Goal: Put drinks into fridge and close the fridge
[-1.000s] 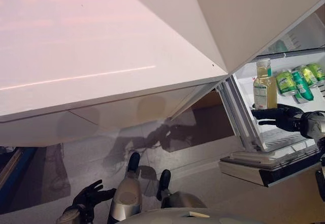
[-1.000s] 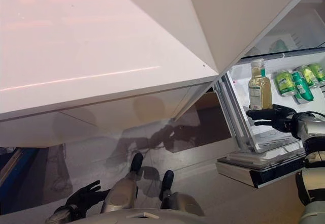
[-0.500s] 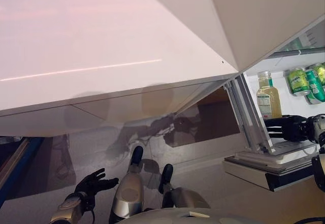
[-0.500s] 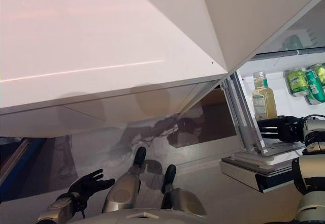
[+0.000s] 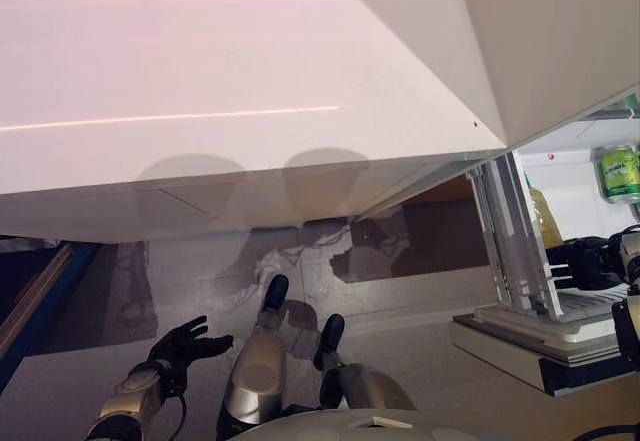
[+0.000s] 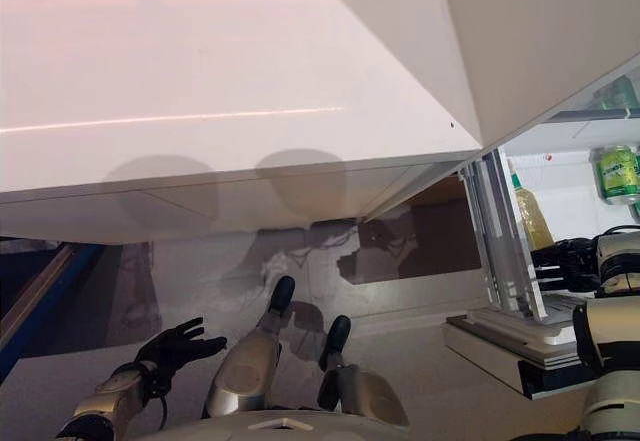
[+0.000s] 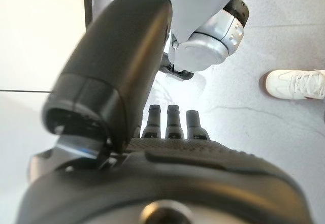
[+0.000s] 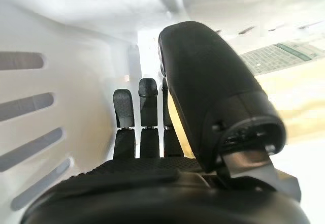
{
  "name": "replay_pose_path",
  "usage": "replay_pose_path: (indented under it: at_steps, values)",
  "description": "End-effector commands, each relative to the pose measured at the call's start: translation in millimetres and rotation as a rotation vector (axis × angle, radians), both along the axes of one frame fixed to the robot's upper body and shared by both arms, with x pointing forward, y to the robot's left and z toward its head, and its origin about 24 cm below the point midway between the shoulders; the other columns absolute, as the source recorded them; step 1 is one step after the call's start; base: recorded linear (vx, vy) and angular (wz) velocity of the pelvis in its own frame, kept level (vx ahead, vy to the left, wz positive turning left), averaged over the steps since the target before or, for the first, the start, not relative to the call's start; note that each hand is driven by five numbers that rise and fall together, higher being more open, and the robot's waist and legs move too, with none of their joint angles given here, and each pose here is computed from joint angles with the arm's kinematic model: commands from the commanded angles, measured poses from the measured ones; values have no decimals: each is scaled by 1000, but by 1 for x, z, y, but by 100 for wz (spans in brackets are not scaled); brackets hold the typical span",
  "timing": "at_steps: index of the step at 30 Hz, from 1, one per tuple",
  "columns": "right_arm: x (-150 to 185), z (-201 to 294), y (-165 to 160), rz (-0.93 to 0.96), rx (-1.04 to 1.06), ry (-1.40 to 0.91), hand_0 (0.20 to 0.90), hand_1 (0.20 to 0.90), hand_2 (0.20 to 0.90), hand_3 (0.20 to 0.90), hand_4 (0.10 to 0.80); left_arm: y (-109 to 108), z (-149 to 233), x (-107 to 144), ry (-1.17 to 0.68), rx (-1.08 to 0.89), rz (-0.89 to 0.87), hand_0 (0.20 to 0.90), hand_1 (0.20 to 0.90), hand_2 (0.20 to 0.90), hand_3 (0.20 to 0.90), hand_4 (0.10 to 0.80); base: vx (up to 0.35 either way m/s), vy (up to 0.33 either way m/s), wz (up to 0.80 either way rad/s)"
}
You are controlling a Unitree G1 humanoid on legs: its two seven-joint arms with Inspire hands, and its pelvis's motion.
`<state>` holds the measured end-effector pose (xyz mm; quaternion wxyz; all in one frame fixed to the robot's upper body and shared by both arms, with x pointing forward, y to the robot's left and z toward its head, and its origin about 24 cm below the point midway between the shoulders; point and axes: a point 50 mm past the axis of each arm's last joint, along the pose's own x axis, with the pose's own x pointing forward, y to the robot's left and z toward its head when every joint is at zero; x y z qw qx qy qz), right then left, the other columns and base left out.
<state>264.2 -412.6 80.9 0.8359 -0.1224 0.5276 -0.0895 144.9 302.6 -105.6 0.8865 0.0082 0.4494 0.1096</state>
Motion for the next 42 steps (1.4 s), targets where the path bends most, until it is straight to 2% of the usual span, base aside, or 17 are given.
replay_pose_path:
  at_steps: [1,12,13,14,15,16,17,18,33,42]
  values:
    - [-6,44,-27,-21,-176,13,300,300,300,200,100,11,0,-24,66,30,-7,900,900,900,900,800,0,0,0]
    - [-6,52,-27,-2,-167,31,305,305,305,205,105,14,2,-13,87,37,19,900,900,900,900,800,13,-9,2]
    - [-5,52,-27,-2,-170,26,331,331,331,236,136,14,2,-12,88,38,24,900,900,900,900,800,0,0,0]
    - [-5,53,-27,0,-172,19,420,420,420,340,240,14,1,-12,87,39,27,900,900,900,900,800,0,0,0]
    - [-4,52,-27,0,-173,16,429,429,429,351,251,14,1,-11,87,39,28,900,900,900,900,800,0,0,0]
    - [-3,51,-27,-4,-180,2,500,500,500,433,333,14,1,-9,87,40,31,900,900,900,900,800,0,0,0]
    - [-2,50,-26,-11,-192,-12,822,822,822,809,709,14,1,-8,86,39,35,900,900,900,900,800,0,0,0]
    - [-1,51,-26,-16,-202,-22,900,900,900,900,800,14,1,-7,87,39,36,900,900,900,900,800,0,0,0]
    - [7,48,-22,-55,-219,-133,900,900,900,900,800,12,-2,-3,106,54,42,900,900,900,900,800,0,0,0]
    - [15,78,-31,-98,-284,-419,900,900,900,900,800,9,-10,-16,164,36,22,900,900,900,900,800,13,44,-7]
